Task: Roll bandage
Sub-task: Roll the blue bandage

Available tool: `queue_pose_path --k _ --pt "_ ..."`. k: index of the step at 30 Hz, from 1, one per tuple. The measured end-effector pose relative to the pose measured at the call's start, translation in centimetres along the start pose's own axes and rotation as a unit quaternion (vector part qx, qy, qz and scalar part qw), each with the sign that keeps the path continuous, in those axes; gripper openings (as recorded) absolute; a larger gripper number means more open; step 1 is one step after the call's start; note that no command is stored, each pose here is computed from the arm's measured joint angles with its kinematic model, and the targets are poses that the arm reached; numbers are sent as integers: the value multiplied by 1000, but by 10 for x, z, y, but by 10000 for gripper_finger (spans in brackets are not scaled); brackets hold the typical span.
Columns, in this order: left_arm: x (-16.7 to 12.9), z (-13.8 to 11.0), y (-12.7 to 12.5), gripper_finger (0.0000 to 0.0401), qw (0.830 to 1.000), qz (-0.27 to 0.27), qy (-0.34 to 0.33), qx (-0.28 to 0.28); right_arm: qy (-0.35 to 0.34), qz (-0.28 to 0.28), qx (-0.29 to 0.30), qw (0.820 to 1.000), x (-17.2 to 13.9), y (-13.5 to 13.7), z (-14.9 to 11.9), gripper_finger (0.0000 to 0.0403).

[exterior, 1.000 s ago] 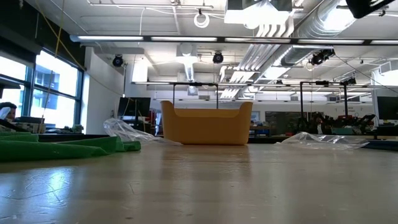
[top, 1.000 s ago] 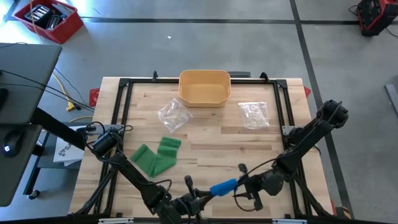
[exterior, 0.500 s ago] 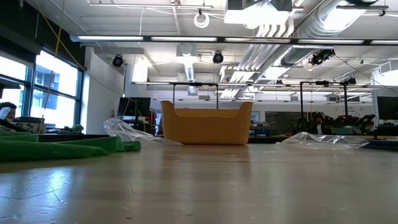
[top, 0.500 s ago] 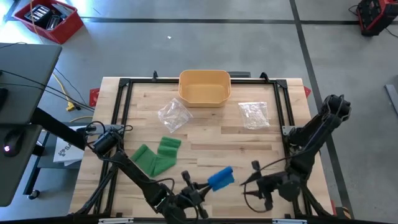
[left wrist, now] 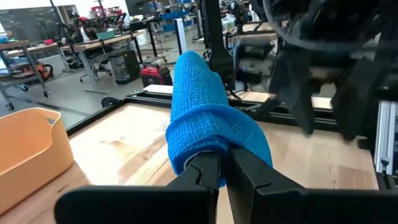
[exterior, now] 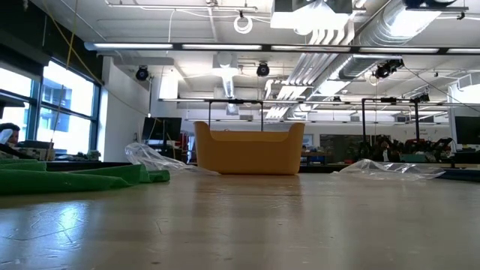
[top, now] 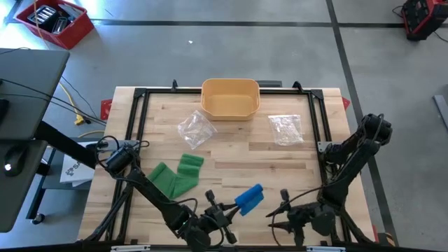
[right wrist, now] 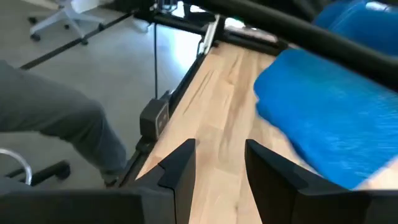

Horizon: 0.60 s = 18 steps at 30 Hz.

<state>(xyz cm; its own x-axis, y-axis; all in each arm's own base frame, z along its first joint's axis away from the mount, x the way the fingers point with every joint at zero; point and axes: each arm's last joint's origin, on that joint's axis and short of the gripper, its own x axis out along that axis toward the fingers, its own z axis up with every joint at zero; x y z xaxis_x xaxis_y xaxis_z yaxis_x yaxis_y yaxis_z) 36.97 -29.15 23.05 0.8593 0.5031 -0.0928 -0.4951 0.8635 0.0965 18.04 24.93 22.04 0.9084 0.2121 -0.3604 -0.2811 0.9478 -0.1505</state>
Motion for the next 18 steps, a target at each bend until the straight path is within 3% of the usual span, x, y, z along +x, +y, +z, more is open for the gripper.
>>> queue_pose_path --k 10,18 --pt "1 -2 -1 7 999 -30 11 -14 -29 -78 -22 996 -33 6 5 130" --pt "8 -3 -2 7 988 -87 37 -126 -18 -19 -17 1000 -34 11 3 130"
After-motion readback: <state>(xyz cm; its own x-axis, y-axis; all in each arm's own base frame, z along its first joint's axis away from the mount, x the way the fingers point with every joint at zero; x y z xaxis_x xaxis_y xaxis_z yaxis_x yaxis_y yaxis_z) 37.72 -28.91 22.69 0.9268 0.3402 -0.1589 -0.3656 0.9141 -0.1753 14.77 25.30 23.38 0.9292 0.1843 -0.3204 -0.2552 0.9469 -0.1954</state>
